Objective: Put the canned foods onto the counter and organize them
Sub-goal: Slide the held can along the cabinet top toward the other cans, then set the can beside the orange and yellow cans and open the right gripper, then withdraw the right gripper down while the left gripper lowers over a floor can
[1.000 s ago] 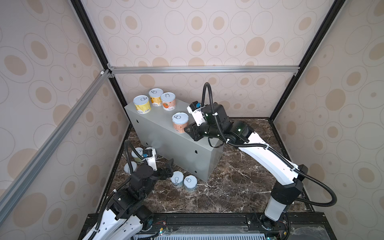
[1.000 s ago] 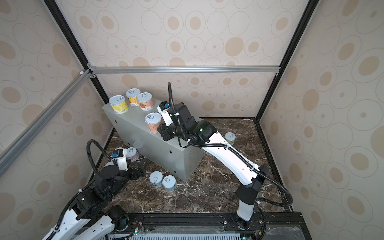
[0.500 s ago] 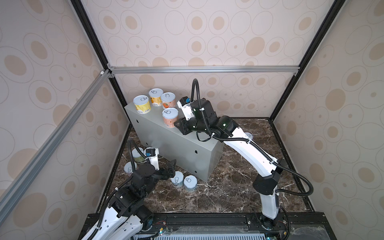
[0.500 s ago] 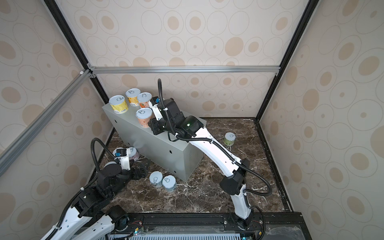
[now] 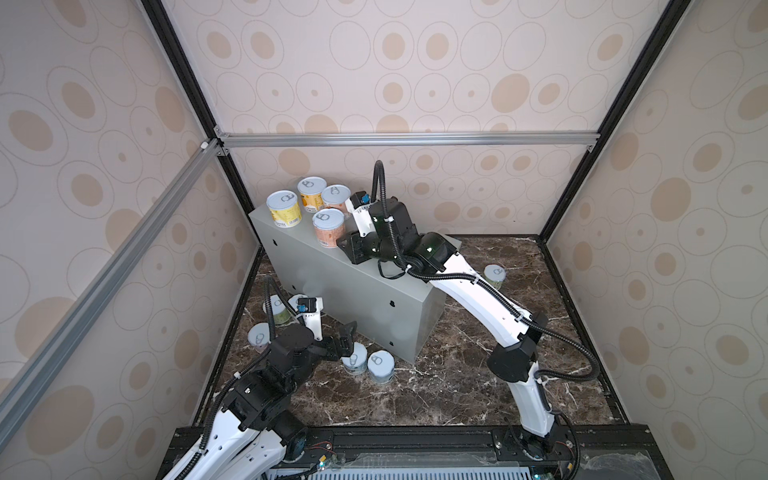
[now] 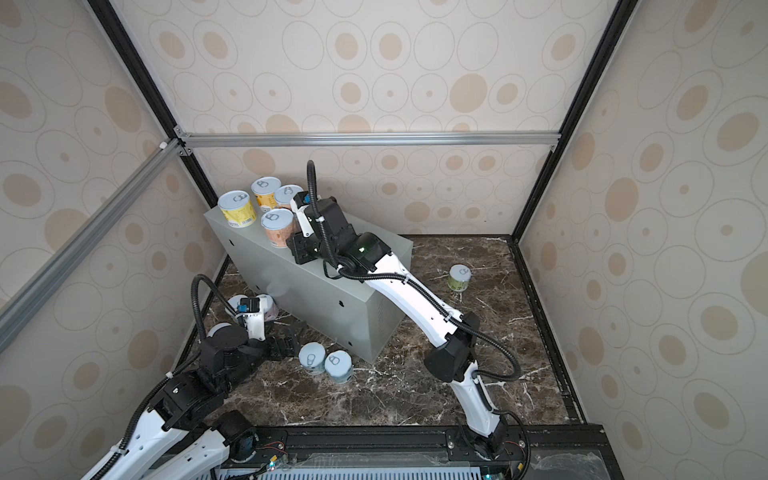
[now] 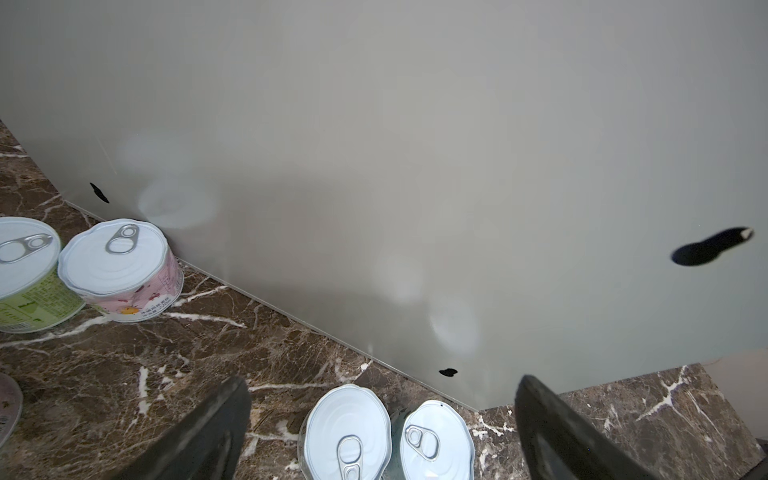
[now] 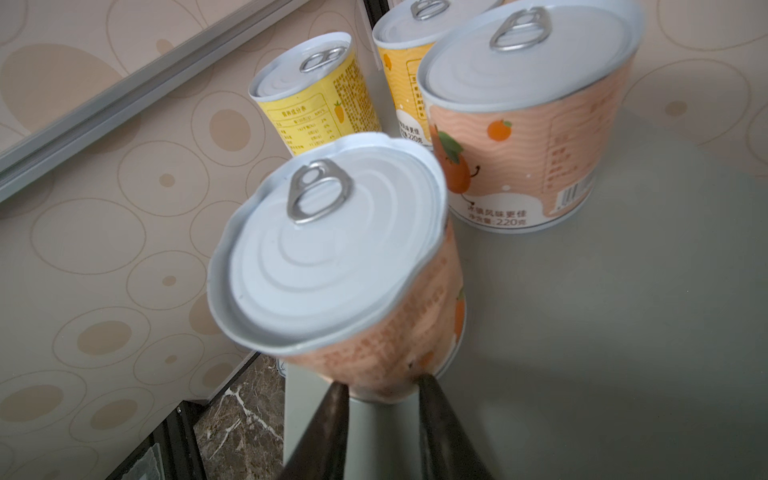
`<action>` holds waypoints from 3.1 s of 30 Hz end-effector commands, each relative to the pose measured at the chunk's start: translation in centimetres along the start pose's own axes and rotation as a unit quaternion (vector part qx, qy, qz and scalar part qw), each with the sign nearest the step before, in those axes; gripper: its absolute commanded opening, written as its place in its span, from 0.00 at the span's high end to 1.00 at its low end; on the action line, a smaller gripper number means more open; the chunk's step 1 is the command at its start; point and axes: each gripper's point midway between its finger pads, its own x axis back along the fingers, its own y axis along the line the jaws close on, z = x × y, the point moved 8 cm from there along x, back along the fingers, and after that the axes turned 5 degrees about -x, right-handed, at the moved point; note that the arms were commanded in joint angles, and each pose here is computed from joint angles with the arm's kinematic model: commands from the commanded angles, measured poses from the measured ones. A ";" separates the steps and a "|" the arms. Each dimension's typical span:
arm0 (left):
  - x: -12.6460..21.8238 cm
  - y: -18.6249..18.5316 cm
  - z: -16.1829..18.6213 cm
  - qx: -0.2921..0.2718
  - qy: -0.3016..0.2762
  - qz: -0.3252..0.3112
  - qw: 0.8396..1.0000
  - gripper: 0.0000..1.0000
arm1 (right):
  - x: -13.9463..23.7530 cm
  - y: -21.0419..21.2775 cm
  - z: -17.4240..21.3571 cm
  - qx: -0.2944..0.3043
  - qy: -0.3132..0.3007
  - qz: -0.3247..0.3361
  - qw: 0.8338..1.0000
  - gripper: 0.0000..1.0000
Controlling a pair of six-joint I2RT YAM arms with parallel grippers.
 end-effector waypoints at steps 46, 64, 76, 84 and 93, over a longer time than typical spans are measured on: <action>1.1 -0.3 -1.9 -0.031 -0.001 -0.008 0.999 0.01 | -3.5 0.3 -1.4 -0.013 -0.058 -0.047 0.997 0.66; -0.6 -0.9 -2.5 -0.030 0.046 -0.030 0.998 0.04 | 11.3 2.3 -4.1 0.052 -0.048 -0.029 0.997 0.29; -2.8 0.8 1.4 0.004 0.096 -0.086 0.992 0.04 | 19.4 0.3 0.1 0.076 -0.046 0.008 0.996 0.12; -4.0 0.9 2.8 0.006 0.120 -0.102 0.987 0.01 | 24.2 -3.2 4.6 0.047 -0.064 0.068 0.995 0.02; -5.6 0.6 5.6 0.013 0.150 -0.104 0.983 0.01 | 28.6 -7.4 9.3 -0.002 -0.088 0.133 0.987 0.00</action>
